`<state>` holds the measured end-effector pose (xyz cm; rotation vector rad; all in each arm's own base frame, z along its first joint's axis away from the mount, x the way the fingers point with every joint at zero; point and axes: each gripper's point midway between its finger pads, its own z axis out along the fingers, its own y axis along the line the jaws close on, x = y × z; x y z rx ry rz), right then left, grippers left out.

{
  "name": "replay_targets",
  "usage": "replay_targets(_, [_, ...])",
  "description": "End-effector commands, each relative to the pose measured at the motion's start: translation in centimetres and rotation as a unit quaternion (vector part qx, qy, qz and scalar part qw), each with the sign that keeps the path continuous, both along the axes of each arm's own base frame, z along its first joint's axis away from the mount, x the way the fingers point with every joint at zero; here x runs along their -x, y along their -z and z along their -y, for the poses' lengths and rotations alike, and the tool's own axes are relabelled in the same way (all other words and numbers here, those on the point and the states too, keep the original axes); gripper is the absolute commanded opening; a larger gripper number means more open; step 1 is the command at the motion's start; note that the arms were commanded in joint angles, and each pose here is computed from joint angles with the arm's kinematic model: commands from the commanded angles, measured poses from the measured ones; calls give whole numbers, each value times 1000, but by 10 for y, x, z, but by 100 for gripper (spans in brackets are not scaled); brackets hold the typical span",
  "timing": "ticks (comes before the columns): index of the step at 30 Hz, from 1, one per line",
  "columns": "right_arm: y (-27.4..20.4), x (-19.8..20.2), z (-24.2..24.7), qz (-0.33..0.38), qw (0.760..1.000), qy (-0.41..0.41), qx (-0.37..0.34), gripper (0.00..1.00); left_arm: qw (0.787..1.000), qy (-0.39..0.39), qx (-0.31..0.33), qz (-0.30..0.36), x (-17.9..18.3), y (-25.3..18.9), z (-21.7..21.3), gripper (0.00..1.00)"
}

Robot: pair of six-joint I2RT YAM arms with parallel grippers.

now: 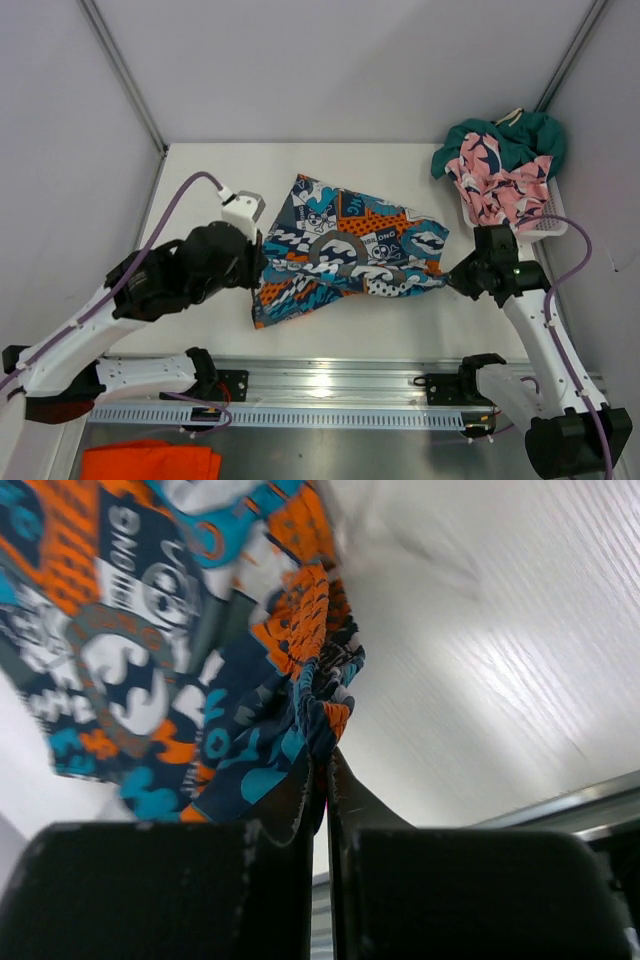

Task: Fold and stack the shorts

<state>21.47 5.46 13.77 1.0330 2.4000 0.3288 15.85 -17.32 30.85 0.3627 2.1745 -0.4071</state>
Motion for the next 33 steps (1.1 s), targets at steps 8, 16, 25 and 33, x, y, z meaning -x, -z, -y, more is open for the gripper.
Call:
replay_targets(8, [-58,-61,10,67,993,92,-14,0,993,-41,-42,104,-99,-56,3,0])
replay_targets(16, [-54,-104,21,71,987,139,-28,0,987,-65,-69,127,-170,-64,7,0])
replay_targets(25, [-40,-128,37,68,978,195,-39,0,979,-88,-84,161,-228,-64,18,0])
replay_targets(33, [-33,-149,46,82,972,218,-34,0,975,-119,-97,161,-290,-45,27,0])
